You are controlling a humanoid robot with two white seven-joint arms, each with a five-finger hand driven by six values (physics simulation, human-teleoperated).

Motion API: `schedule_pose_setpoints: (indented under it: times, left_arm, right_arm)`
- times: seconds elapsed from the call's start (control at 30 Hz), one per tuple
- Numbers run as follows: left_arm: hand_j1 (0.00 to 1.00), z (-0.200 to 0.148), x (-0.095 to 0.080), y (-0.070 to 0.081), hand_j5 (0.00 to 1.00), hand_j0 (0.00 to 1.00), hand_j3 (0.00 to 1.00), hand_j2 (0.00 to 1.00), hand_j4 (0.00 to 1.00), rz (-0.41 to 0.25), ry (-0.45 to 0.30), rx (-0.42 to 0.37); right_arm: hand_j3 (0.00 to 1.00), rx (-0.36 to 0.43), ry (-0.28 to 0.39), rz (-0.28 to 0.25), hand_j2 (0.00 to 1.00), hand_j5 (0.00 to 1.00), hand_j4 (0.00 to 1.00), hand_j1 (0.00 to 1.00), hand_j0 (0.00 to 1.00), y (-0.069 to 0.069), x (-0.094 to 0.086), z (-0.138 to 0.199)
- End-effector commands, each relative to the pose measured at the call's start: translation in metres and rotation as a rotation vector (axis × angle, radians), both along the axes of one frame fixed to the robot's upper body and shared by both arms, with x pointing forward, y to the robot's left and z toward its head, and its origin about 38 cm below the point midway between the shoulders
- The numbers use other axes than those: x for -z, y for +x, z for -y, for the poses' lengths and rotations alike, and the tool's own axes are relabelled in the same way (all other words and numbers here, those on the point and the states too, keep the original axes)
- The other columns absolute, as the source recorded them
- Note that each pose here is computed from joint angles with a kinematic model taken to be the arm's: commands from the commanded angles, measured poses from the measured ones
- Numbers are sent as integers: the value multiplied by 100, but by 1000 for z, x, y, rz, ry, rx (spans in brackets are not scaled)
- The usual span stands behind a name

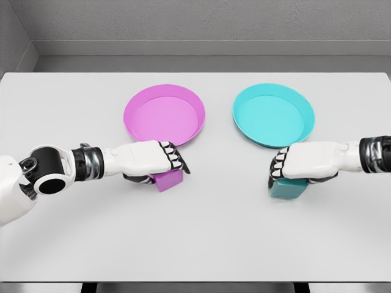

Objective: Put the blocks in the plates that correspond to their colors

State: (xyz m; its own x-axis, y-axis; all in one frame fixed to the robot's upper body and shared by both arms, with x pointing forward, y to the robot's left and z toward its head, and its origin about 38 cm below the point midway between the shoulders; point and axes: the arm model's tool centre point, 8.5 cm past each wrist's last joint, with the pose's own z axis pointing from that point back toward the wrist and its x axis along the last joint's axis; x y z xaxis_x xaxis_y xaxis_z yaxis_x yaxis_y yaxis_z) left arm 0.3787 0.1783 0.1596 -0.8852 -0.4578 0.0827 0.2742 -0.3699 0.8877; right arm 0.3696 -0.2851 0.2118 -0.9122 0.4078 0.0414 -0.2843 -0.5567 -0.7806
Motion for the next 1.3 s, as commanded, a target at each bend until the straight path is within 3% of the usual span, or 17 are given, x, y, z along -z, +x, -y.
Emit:
schedule_pose_setpoints:
  times: [0.0, 0.1, 0.23, 0.33, 0.4, 0.47, 0.5, 0.53, 0.6, 0.67, 0.73, 0.77, 0.83, 0.87, 0.97, 1.2, 1.27]
  left_arm:
    - [51, 3, 2, -2, 51, 51, 51, 51, 51, -6, -1, 15]
    - [47, 4, 2, -3, 47, 47, 47, 47, 47, -4, -4, 19]
    - [38, 8, -3, -8, 38, 38, 38, 38, 38, 5, -17, 83]
    - [33, 7, -21, -5, 33, 33, 33, 33, 33, 51, -33, 145]
    - [33, 7, -28, -3, 33, 33, 33, 33, 33, 67, -42, 150]
    - [33, 6, -37, 2, 33, 33, 33, 33, 33, 91, -51, 144]
    - [32, 4, -43, 5, 32, 32, 32, 32, 32, 105, -58, 136]
    - [32, 3, -47, 7, 32, 32, 32, 32, 32, 116, -64, 128]
    - [32, -1, -53, 12, 32, 32, 32, 32, 32, 132, -71, 104]
    - [32, -4, -65, 17, 32, 32, 32, 32, 32, 161, -79, 91]
    - [32, -4, -67, 24, 32, 32, 32, 32, 32, 163, -80, 69]
    - [32, -4, -67, 31, 32, 32, 32, 32, 32, 162, -83, 52]
    - [32, -4, -64, 50, 32, 32, 32, 32, 32, 149, -84, 13]
    - [32, 0, -65, 60, 32, 32, 32, 32, 32, 147, -90, -4]
    - [32, -2, -68, 84, 32, 32, 32, 32, 32, 145, -89, -54]
    - [34, -6, -43, 111, 34, 34, 34, 34, 34, 70, -85, -158]
    - [36, -5, -41, 115, 36, 36, 36, 36, 36, 61, -86, -173]
  right_arm:
    - [72, 42, 55, 7, 72, 72, 72, 72, 72, 12, -9, 3]
    - [72, 110, 124, 26, 72, 72, 72, 72, 72, 30, -23, 14]
    - [75, 160, 172, 48, 75, 75, 75, 75, 75, 49, -30, 18]
    - [78, 260, 259, 70, 78, 78, 78, 78, 78, 79, -49, 35]
    - [78, 323, 341, 90, 78, 78, 78, 78, 78, 108, -62, 37]
    - [80, 348, 393, 93, 80, 80, 80, 80, 80, 128, -69, 28]
    - [91, 336, 407, 93, 91, 91, 91, 91, 91, 132, -71, 20]
    - [100, 335, 407, 93, 100, 100, 100, 100, 100, 132, -70, 19]
    - [100, 370, 417, 128, 100, 100, 100, 100, 100, 132, -82, 36]
    - [100, 515, 455, 187, 100, 100, 100, 100, 100, 130, -103, 99]
    - [100, 680, 468, 211, 100, 100, 100, 100, 100, 116, -105, 167]
    - [100, 725, 466, 213, 100, 100, 100, 100, 100, 106, -100, 187]
    - [100, 723, 439, 189, 100, 100, 100, 100, 100, 103, -85, 184]
    - [100, 704, 392, 176, 100, 100, 100, 100, 100, 101, -71, 176]
    - [100, 632, 399, 192, 100, 100, 100, 100, 100, 105, -74, 149]
    - [100, 600, 393, 181, 100, 100, 100, 100, 100, 106, -65, 133]
    - [100, 553, 396, 174, 100, 100, 100, 100, 100, 104, -60, 115]
